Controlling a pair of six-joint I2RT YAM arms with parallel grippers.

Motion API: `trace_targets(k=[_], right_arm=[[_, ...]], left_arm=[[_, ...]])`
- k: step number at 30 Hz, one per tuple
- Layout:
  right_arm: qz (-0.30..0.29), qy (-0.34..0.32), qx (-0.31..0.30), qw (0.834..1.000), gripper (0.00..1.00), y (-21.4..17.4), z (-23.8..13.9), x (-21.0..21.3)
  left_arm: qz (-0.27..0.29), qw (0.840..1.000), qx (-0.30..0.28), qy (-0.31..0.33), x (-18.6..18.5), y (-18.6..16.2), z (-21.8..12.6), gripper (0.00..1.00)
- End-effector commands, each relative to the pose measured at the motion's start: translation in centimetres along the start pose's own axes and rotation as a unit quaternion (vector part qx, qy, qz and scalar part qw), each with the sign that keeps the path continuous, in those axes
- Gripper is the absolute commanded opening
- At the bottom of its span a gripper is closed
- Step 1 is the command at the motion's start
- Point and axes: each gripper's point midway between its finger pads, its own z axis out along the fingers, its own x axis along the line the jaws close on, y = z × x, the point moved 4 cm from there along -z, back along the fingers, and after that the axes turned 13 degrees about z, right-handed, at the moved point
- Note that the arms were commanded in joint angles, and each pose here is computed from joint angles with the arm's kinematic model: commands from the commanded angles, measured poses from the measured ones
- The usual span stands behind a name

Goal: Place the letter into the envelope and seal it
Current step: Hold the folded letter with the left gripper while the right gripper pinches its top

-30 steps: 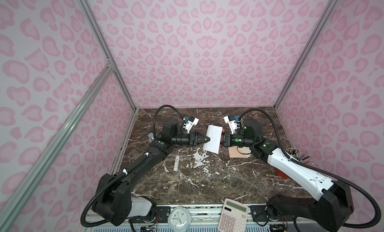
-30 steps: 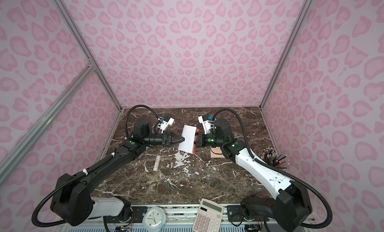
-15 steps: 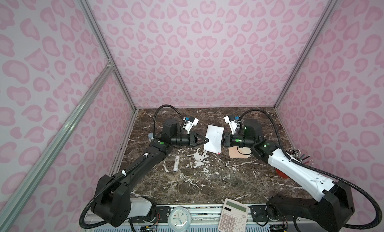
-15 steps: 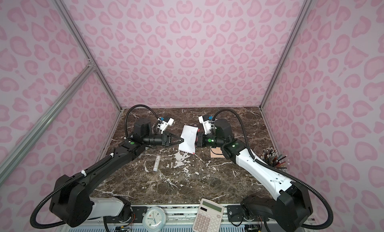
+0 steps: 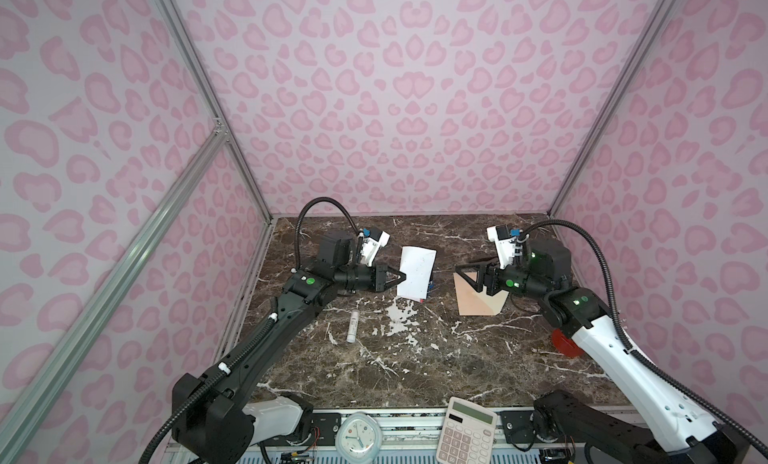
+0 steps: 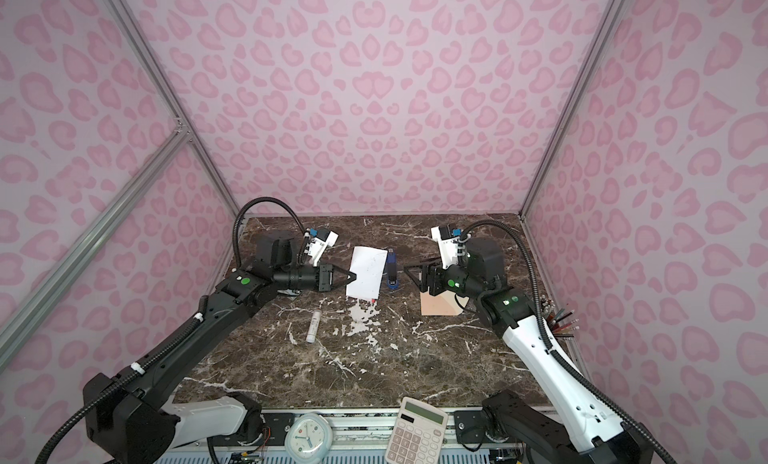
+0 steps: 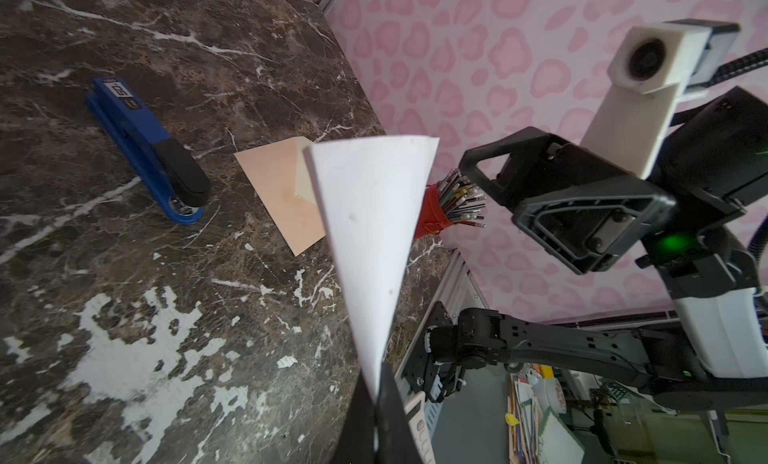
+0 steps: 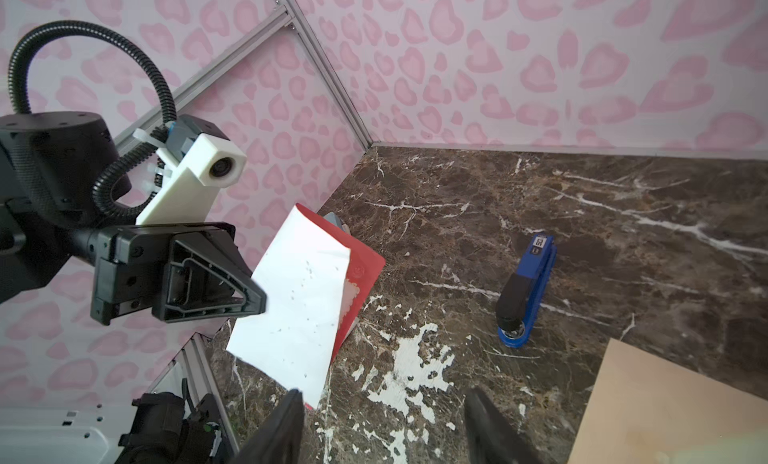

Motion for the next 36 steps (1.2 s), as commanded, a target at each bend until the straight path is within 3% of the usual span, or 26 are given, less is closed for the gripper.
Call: trace_targets(k=[1, 9, 19, 29, 36], right_arm=[[-0.081, 0.007, -0.003, 0.997, 0.66, 0.3, -0.7, 0.6], [-0.182, 0.058, 0.080, 0.978, 0.66, 0.3, 0.3, 3.8], [-0.242, 0.111, 0.148, 0.953, 0.66, -0.1, 2.0, 6.4], [-0.275, 0.144, 0.175, 0.934, 0.65, -0.8, 4.2, 8.3], [-0.288, 0.169, 0.197, 0.922, 0.65, -2.3, 5.8, 9.5]], left_arm=[[0.053, 0.997, 0.008, 0.051, 0.5, -0.6, -1.0, 0.04], [0.184, 0.977, 0.026, 0.105, -0.6, -2.4, -2.1, 0.04], [0.354, 0.923, 0.046, 0.141, -1.8, -4.2, -2.4, 0.04], [0.433, 0.890, 0.059, 0.134, -2.5, -5.5, -1.8, 0.04], [0.450, 0.882, 0.059, 0.125, -3.0, -5.7, -1.7, 0.04]])
